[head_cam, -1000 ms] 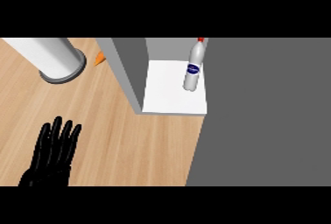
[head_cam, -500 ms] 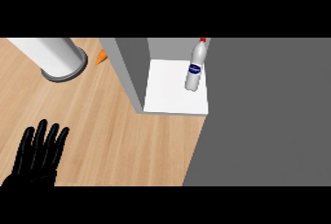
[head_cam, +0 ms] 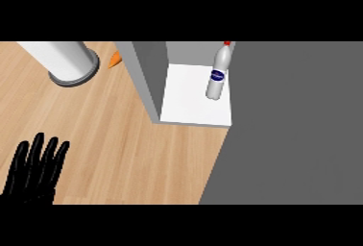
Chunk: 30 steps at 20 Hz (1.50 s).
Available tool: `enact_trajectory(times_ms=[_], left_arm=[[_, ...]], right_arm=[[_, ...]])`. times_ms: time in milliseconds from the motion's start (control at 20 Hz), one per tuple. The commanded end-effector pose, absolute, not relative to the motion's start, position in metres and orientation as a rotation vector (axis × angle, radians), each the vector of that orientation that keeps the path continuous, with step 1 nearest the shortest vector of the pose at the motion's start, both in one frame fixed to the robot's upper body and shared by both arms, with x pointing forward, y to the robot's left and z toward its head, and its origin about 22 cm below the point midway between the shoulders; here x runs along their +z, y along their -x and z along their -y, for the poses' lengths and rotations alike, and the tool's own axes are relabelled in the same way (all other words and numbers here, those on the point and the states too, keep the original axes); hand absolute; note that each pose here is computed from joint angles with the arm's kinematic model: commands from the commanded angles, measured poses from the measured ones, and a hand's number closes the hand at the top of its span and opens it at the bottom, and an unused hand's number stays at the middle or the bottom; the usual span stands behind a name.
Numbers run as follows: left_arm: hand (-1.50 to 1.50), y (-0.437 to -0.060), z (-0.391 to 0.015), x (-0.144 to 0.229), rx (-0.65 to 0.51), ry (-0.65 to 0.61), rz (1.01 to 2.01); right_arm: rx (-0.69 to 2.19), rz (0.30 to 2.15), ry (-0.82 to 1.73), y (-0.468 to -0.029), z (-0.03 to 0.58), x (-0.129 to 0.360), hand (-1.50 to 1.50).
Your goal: Pick up the bottled water, place it into the cabinet and close the cabinet
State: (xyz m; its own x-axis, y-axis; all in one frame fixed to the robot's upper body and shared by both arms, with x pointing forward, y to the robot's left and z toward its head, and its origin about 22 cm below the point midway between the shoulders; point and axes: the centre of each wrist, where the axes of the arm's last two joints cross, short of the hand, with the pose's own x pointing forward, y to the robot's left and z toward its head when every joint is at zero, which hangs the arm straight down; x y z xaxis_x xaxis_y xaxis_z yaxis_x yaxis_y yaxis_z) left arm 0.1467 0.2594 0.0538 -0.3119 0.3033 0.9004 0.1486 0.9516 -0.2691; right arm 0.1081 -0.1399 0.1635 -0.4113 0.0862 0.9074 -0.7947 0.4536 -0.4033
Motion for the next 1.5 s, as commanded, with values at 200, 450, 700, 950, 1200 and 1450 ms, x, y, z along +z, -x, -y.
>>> enact_trajectory(times_ms=[200,450,700,950,1200,1450], left_arm=[[-1.5,-0.145,-0.27,0.053,0.147,0.338,1.906],[-1.5,-0.146,-0.268,0.054,0.145,0.361,1.903],[-1.5,-0.146,-0.272,0.057,0.109,0.382,1.915],[-1.5,-0.153,-0.274,0.061,0.082,0.418,1.936],[-1.5,-0.15,-0.278,0.063,0.083,0.415,1.926],[-1.5,-0.146,-0.281,0.058,0.111,0.372,1.924]], right_arm=[[0.931,1.768,-0.63,-0.121,0.108,0.165,1.5],[0.894,1.737,-0.694,-0.126,0.108,0.16,1.5],[0.911,1.612,-0.829,-0.128,0.1,0.149,1.5],[0.931,1.357,-1.073,-0.128,0.094,0.125,1.5],[0.737,1.381,-1.047,-0.146,0.106,0.126,1.5],[0.514,1.498,-0.915,-0.151,0.131,0.126,1.5]])
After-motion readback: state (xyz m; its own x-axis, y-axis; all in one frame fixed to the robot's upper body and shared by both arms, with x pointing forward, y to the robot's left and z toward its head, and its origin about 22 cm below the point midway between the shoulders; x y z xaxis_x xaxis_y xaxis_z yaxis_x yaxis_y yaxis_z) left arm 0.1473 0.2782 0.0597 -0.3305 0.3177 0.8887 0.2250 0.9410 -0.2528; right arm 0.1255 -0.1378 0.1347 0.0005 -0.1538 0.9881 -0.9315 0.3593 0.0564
